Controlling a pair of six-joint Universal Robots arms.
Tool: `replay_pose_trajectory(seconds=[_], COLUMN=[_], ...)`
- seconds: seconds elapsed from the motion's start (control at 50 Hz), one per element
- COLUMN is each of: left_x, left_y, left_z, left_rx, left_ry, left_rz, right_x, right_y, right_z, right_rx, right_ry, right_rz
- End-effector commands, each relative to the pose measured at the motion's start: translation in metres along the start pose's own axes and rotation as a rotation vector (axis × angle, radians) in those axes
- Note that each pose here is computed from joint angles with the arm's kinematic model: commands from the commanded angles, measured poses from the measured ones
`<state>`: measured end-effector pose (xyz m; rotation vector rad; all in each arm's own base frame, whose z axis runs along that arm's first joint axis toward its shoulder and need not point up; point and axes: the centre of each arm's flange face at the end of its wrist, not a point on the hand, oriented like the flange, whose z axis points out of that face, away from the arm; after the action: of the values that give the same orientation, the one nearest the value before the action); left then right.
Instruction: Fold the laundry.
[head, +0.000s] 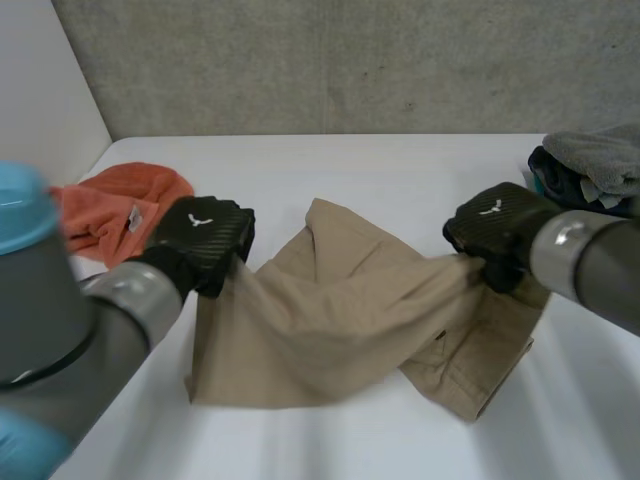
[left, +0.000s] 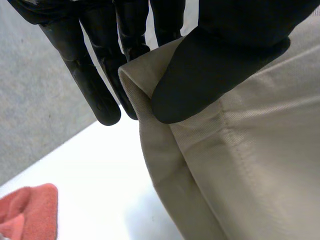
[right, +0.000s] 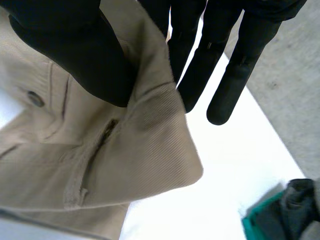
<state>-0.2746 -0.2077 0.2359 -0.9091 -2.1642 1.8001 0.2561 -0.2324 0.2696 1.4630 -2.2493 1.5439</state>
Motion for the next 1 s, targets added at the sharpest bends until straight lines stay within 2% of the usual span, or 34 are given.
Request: replay_pose_trajectory(seconds=[0.02, 0.08, 0.1, 0.14, 0.16, 0.24, 0.28, 0.34, 0.4, 0.5, 0.56, 0.62, 0.72, 0.86, 1.0], left_x=[-0.025, -0.040, -0.052, -0.064, -0.077, -0.097, -0.097, -0.099, -0.092, -0.083, -0.077, -0.055, -0.039, -0.012, -0.007], left_y=[-0.034, -0.079, -0.109, -0.133, -0.151, -0.194, -0.202, -0.194, -0.166, -0.113, -0.073, -0.017, 0.026, 0.058, 0.054], left_z=[0.076, 0.085, 0.086, 0.086, 0.084, 0.060, 0.052, 0.052, 0.061, 0.059, 0.054, 0.044, 0.025, -0.012, -0.055], left_rx=[0.196, 0.394, 0.535, 0.664, 0.782, 1.057, 1.096, 1.039, 0.909, 0.717, 0.591, 0.418, 0.250, 0.010, -0.124], left_ry=[-0.095, -0.153, -0.201, -0.254, -0.317, -0.434, -0.440, -0.435, -0.403, -0.371, -0.354, -0.300, -0.252, -0.148, -0.091], left_rz=[-0.010, -0.005, -0.002, 0.000, -0.001, -0.002, 0.001, 0.004, -0.008, -0.011, -0.010, -0.010, -0.011, 0.065, 0.121], right_x=[0.030, 0.054, 0.069, 0.081, 0.092, 0.107, 0.106, 0.101, 0.090, 0.068, 0.044, 0.012, -0.022, -0.052, -0.057], right_y=[-0.028, -0.055, -0.072, -0.088, -0.103, -0.127, -0.131, -0.136, -0.130, -0.104, -0.077, -0.042, 0.002, 0.044, 0.043], right_z=[0.057, 0.061, 0.060, 0.057, 0.053, 0.039, 0.037, 0.039, 0.052, 0.077, 0.095, 0.112, 0.127, 0.112, 0.046], right_rx=[0.245, 0.416, 0.541, 0.669, 0.795, 1.009, 1.036, 1.069, 1.040, 0.881, 0.763, 0.657, 0.515, 0.353, 0.224], right_ry=[0.249, 0.397, 0.491, 0.574, 0.655, 0.789, 0.788, 0.741, 0.666, 0.522, 0.391, 0.258, 0.162, 0.069, -0.026], right_rz=[0.044, 0.063, 0.071, 0.073, 0.066, 0.045, 0.033, -0.001, -0.024, -0.015, -0.013, -0.020, -0.036, -0.060, -0.041])
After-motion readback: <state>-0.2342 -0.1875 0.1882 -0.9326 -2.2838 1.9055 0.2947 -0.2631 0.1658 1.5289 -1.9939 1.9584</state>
